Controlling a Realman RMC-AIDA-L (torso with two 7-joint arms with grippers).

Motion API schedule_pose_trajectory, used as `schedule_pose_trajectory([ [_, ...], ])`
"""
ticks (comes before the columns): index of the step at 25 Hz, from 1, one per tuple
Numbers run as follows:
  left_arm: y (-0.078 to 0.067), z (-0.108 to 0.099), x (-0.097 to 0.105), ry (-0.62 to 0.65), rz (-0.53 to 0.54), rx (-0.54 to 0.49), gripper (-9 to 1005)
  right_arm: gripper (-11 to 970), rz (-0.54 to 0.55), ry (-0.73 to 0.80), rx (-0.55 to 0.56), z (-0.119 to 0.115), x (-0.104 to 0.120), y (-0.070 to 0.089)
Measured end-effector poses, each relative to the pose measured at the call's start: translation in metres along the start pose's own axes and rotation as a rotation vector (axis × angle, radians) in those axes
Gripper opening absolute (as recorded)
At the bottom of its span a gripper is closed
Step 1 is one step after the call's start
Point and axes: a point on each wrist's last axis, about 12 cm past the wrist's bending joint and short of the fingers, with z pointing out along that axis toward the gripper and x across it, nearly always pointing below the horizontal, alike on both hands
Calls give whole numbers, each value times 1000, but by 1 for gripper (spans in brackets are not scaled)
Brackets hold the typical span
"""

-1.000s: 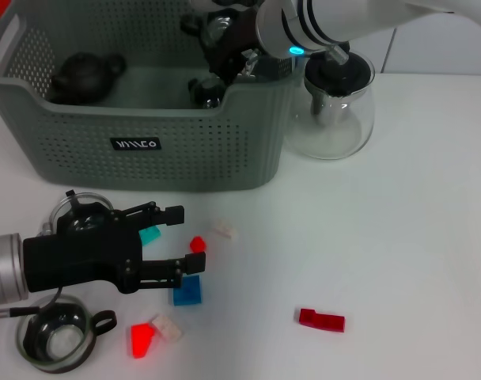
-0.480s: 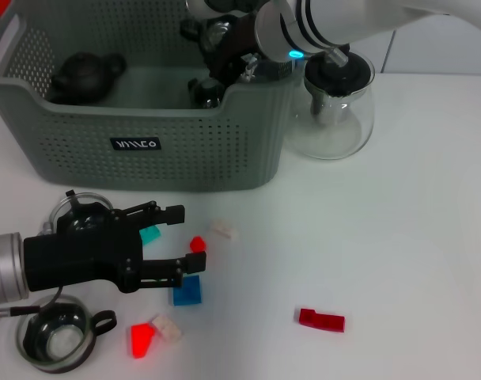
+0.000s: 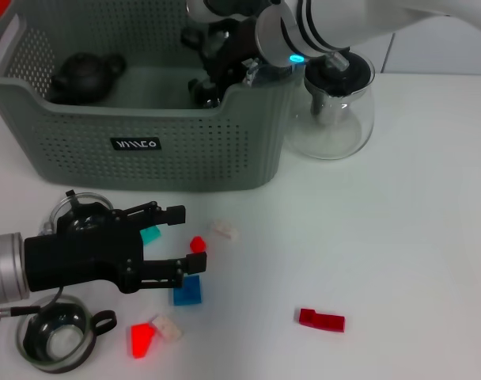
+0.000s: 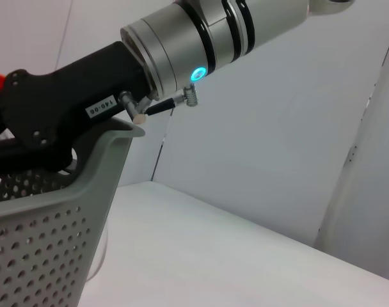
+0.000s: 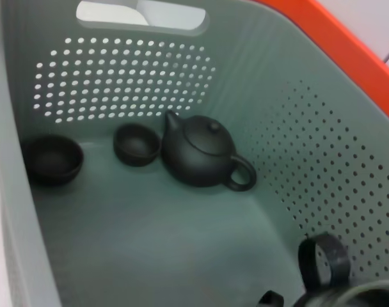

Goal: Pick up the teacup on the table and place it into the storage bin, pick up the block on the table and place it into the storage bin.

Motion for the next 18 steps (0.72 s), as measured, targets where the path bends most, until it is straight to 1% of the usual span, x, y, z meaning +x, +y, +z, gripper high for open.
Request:
schedule_pose_trajectory([
  [4, 0, 0, 0, 0, -1, 3, 905, 83, 16, -2, 2, 0, 3, 0],
  [9, -1, 0, 0, -3, -2, 9, 905, 180, 20, -3, 2, -1, 4, 0],
  [14, -2, 0, 1, -4, -4, 9, 905, 337, 20, -8, 3, -1, 4, -1],
  [18, -3, -1, 1, -9, -6, 10, 905, 350, 31, -55, 14, -7, -4, -3],
])
